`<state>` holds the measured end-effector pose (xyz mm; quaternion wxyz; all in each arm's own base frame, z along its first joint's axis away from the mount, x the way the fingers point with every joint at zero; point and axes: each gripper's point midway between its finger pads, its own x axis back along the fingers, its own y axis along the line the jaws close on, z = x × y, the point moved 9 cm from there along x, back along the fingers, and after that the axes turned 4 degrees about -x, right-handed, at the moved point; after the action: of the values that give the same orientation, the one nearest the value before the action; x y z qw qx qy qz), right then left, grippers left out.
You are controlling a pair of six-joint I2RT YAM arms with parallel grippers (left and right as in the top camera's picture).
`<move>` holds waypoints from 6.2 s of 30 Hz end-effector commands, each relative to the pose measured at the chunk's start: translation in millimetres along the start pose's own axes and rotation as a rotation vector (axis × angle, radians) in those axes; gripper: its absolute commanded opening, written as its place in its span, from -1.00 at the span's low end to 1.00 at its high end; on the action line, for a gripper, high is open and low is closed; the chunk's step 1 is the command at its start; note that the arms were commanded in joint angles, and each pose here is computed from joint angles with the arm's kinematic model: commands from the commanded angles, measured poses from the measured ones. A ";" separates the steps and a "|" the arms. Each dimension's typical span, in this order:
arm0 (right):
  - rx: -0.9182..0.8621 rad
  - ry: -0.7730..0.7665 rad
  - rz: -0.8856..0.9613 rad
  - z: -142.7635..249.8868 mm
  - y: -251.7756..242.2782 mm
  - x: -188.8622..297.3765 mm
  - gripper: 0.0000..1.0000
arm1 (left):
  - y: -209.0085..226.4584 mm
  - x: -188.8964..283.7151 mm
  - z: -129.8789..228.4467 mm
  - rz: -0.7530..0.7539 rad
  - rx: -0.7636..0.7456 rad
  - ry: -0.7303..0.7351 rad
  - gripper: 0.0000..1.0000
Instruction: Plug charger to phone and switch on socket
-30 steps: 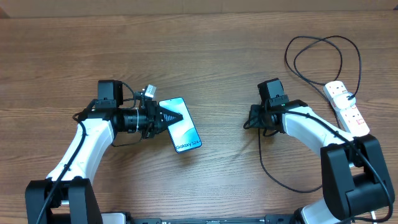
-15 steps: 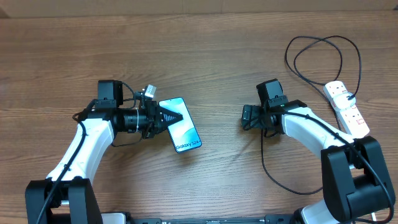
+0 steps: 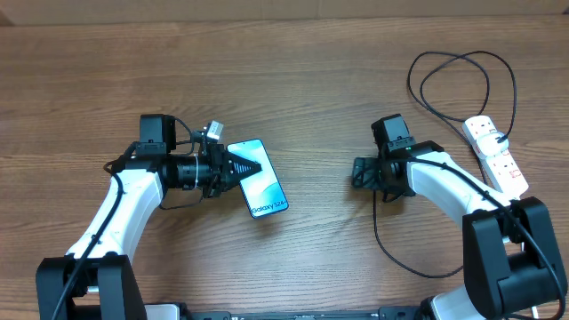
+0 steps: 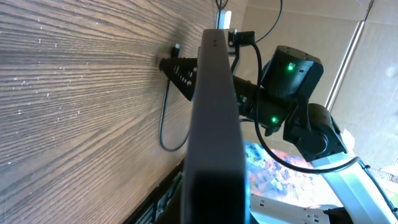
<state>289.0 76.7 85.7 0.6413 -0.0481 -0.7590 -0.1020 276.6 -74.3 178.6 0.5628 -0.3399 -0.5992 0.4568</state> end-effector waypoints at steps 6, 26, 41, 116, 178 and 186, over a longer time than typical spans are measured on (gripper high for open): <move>-0.042 0.206 -0.080 35.6 -1.4 -35.9 0.23 | -4.7 1.1 -0.5 0.030 -0.008 0.008 -0.92; -0.036 0.154 -0.047 29.5 -3.1 -37.2 -0.92 | -4.7 1.2 -0.6 0.030 -0.008 0.008 -0.92; 0.165 0.225 -0.624 14.2 33.1 4.7 -0.92 | -13.9 3.0 -6.6 0.110 -0.099 0.006 -0.92; 0.520 0.336 -1.449 44.9 114.3 110.2 -0.92 | -65.2 0.4 -38.8 0.252 -0.444 -0.084 -0.91; 0.536 0.323 -1.476 40.0 117.6 115.1 -0.92 | -65.1 0.6 -38.7 0.255 -0.398 -0.076 -0.91; 0.520 0.307 -1.445 38.6 118.2 112.6 -0.92 | -65.2 0.5 -38.5 0.256 -0.399 -0.075 -0.92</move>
<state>255.7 192.6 194.7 0.5137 0.6219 -0.4923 -0.3272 321.7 -89.2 232.0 0.4107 -0.4800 -0.6486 0.4246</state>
